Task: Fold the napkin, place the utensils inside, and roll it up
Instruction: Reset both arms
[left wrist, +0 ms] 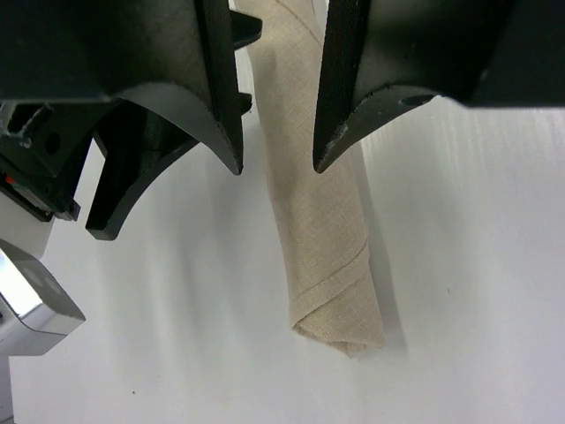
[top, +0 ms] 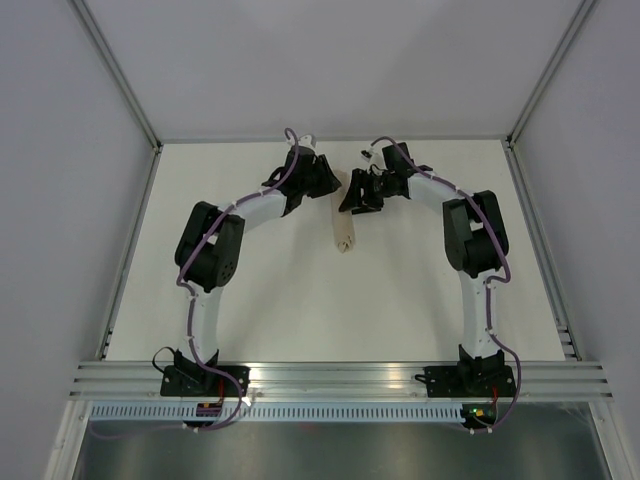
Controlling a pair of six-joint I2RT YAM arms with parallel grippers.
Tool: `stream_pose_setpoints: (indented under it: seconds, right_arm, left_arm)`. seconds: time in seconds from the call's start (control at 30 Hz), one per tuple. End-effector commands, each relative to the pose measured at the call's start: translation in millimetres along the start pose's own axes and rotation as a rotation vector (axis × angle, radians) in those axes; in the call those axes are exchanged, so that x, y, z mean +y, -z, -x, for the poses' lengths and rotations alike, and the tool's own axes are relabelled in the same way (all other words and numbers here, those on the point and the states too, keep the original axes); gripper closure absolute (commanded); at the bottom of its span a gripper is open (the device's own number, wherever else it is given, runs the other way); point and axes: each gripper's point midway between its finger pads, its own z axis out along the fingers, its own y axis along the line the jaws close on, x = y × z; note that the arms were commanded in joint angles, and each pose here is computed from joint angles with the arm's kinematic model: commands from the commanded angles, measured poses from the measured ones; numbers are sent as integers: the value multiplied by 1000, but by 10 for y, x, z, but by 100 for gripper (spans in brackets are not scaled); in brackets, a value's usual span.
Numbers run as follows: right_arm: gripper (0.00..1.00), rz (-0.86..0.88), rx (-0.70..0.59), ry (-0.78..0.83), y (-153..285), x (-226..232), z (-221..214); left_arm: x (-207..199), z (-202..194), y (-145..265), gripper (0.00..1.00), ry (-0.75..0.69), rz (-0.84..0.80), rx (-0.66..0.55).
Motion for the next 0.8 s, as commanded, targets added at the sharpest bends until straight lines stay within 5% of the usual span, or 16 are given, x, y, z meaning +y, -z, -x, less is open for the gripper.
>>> stream_pose_setpoints:
  seconds: [0.0,0.47,0.77]
  right_arm:
    - [38,24,-59,48,277,243,265]
    - [33,-91,-140,174,1182,126,291]
    - [30,-195,-255,233,2031,-22,236]
  left_arm:
    - [-166,398,271,57,-38,-75,-94]
    - [-293,541,1499,57,-152,-129,-105]
    - [-224,172,2248,55,-170,-169,-78]
